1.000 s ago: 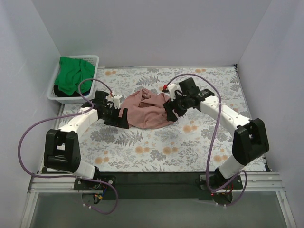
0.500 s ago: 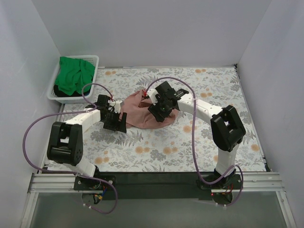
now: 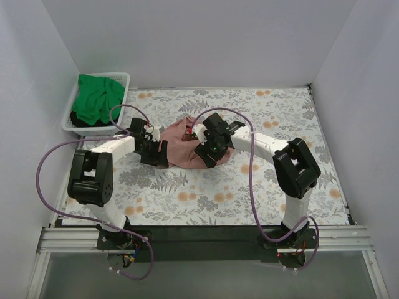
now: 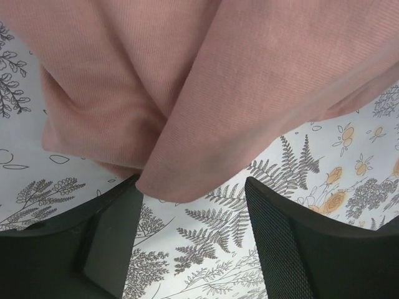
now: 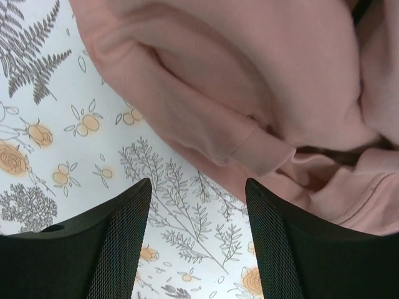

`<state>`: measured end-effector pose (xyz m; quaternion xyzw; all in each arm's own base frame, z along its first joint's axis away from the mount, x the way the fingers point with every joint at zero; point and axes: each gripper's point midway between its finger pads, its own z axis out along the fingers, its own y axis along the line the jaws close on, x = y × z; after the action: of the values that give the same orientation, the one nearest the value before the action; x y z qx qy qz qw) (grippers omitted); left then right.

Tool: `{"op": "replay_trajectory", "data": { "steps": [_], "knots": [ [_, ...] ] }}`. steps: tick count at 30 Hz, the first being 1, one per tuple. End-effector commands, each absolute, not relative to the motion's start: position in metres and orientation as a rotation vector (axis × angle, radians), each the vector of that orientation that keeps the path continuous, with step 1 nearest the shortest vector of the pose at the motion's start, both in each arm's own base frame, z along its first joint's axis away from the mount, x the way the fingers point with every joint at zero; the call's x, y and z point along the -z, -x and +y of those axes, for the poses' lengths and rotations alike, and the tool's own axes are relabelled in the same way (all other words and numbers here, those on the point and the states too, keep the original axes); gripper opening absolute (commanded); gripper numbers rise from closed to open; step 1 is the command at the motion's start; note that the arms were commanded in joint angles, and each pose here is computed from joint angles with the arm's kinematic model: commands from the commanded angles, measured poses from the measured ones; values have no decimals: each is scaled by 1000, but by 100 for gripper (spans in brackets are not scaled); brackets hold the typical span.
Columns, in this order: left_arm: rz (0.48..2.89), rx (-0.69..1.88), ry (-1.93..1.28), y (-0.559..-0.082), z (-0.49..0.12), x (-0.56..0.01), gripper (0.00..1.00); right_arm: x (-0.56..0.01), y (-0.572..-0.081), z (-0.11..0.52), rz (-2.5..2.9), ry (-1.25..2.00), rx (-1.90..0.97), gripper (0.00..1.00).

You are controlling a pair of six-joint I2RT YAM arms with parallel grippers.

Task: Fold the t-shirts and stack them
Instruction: Flatten the tshirt out

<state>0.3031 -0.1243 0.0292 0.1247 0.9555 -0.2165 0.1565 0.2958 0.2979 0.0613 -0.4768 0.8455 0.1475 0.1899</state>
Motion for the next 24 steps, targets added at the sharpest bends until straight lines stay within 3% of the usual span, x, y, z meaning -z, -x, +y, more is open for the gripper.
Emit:
{"op": "replay_trajectory", "data": {
  "steps": [1,3,4,10,13,15,18,20,23,24],
  "knots": [
    [2739,631,-340,-309,-125,-24,61,-90,-298,295,2315,1302,-438,70],
    [2746,639,-336,-310,-126,-23,54,-92,-300,293,2316,1289,-444,70],
    [2747,640,-332,-311,-127,-23,45,-91,-303,290,2321,1278,-439,68],
    [2764,666,-305,-317,-130,-21,38,-64,-312,287,2356,1292,-430,63],
    [2763,662,-297,-319,-130,-22,30,-49,-311,288,2375,1301,-445,63],
    [2763,648,-289,-321,-127,-23,17,-44,-312,288,2382,1304,-453,61],
    [2757,643,-250,-325,-119,-30,0,-41,-311,290,2384,1309,-487,47],
    [2744,650,-245,-328,-116,-38,0,-42,-308,290,2381,1317,-513,37],
    [2730,645,-241,-331,-108,-51,0,-51,-311,288,2364,1302,-541,5],
    [2720,643,-240,-333,-105,-57,0,-55,-315,285,2361,1286,-547,1]
  ]
}}
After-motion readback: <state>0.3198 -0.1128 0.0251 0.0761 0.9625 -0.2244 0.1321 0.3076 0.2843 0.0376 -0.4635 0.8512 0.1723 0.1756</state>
